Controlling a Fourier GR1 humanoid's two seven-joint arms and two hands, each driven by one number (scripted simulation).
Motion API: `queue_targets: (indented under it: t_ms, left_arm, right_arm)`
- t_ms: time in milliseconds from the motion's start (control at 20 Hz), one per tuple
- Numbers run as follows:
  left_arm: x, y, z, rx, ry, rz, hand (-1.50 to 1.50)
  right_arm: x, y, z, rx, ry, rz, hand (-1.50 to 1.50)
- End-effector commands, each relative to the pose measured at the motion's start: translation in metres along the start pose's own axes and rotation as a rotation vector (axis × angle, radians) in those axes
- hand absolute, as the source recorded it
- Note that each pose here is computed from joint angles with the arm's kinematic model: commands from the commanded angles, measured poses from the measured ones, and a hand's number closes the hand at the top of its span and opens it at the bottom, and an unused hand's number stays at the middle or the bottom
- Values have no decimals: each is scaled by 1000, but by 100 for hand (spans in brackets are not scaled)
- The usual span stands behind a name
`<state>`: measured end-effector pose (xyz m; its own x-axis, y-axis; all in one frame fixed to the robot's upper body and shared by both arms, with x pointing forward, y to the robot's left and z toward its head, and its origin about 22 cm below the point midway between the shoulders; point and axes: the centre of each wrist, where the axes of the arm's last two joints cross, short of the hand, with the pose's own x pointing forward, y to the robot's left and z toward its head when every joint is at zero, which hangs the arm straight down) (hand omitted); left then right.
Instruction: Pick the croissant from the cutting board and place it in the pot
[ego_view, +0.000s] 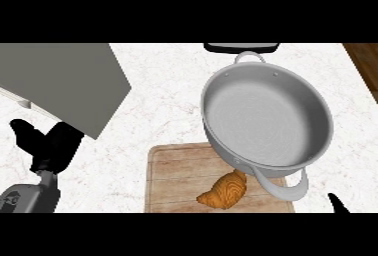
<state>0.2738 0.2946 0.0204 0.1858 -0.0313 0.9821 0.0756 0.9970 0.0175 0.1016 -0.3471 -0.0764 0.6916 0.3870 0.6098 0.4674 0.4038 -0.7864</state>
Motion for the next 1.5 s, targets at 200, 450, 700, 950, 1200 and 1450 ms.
queue_targets:
  t_ms: [200,450,700,950,1200,1450]
  left_arm:
    - [-2,-40,-8,-164,-1,46,0]
    - [-1,-44,-11,-186,3,37,0]
    - [4,-47,-16,-204,-1,34,0]
    - [5,-52,-20,-224,1,28,0]
    - [-2,-63,-21,-248,21,44,0]
    - [3,-63,-27,-249,20,54,0]
  right_arm:
    - [1,9,31,51,164,51,-150]
    - [18,14,51,135,273,24,-150]
    - [41,18,60,158,346,-9,-150]
    - [68,19,69,175,383,-17,-150]
    - [100,26,67,171,424,20,-150]
    - [115,42,85,194,454,124,-150]
